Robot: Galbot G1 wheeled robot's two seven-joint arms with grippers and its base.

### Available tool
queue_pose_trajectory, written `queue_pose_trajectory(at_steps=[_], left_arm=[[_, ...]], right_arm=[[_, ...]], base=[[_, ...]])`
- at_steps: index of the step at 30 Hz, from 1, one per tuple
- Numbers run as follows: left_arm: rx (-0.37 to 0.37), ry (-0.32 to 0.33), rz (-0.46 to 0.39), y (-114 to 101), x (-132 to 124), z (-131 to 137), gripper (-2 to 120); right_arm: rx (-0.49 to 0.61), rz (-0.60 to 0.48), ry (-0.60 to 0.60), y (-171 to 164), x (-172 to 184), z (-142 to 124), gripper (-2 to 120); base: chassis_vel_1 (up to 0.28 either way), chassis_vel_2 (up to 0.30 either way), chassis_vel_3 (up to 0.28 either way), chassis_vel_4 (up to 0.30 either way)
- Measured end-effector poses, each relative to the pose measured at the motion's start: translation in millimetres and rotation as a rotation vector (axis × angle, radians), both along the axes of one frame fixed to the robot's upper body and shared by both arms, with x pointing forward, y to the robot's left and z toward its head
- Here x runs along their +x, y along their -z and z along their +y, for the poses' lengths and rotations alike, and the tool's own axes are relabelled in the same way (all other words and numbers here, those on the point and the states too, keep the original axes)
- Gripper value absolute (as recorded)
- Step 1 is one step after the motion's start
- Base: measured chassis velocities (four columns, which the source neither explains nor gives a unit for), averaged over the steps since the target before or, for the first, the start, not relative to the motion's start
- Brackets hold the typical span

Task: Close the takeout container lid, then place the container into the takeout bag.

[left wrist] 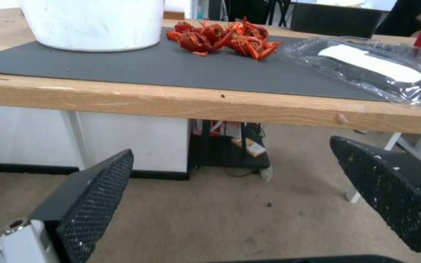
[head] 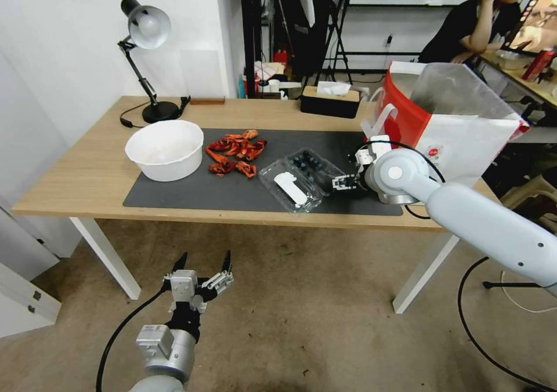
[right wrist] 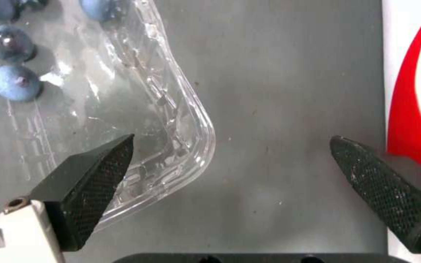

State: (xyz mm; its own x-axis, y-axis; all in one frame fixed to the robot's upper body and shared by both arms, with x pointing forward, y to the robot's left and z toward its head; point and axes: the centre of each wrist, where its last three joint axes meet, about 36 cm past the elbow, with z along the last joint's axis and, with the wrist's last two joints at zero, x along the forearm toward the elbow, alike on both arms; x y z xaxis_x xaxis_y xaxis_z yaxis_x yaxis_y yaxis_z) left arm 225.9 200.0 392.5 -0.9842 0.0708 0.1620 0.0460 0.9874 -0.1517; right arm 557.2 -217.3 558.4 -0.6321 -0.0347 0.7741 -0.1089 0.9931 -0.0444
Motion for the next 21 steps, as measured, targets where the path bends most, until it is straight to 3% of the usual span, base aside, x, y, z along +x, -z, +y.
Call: queue_pose_trajectory(at_steps=[21], left_arm=[[-0.002,-0.003,-0.006,0.4,-1.2,-4.5,100]], right_arm=[[0.025,0.034,-0.024,-4.0,-18.5,12.3,100]], base=[[0.0,0.0,0.0,0.0]])
